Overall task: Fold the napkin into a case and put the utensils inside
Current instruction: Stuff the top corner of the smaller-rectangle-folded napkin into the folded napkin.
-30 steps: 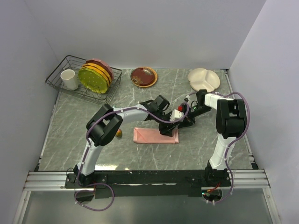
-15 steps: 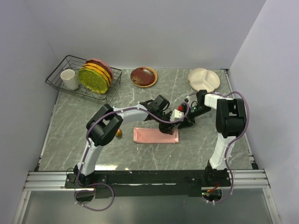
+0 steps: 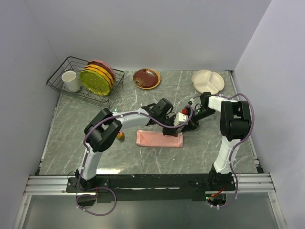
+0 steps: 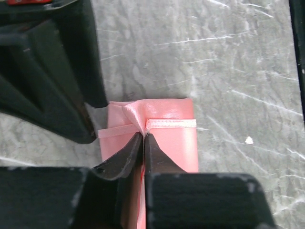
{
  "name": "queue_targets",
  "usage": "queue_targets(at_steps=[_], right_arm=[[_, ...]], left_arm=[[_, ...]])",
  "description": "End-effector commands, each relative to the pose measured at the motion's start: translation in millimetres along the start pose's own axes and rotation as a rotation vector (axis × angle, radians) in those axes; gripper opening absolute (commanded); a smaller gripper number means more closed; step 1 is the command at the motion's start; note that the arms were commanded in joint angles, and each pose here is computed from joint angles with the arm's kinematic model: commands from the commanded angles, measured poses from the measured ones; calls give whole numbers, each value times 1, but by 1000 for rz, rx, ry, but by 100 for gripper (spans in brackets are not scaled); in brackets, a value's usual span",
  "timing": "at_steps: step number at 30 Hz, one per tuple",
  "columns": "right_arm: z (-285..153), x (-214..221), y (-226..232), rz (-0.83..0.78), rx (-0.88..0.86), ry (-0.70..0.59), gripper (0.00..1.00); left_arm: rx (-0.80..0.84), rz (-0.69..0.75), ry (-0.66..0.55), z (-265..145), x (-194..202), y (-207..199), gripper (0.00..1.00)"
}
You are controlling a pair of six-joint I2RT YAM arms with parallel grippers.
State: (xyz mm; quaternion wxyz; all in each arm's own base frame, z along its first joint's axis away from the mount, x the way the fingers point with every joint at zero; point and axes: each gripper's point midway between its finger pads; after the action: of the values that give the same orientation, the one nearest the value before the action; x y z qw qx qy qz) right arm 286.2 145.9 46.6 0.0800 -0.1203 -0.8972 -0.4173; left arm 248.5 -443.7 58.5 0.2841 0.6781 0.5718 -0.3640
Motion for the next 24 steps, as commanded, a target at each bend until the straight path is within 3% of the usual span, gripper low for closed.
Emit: queue_targets(at_steps=[1,4,12,24], right_arm=[[-2,10,12,-17,-11,12,52],[4,14,12,-18,3,34,51],[18,24,7,2,48,98,53],[45,18,-31,29,212,133,58]], left_arm=[[-36,48,-59,-9,-32,-4,9],[-51,11,-47,-10,-28,-6,1],[-93,-103,-16,-11,-17,-10,1],[-170,-145,-7,-20,-12,-12,1]])
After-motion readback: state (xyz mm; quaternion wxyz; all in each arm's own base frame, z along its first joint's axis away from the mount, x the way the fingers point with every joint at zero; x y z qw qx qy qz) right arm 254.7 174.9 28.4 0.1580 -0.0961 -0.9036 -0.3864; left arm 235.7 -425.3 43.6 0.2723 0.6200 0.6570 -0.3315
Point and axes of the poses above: each gripper's point midway between its finger pads, its own z axis out along the fingers, its own y axis along the line the jaws close on, x = y × z, and after that the axes turned 7 degrees about z, right-handed
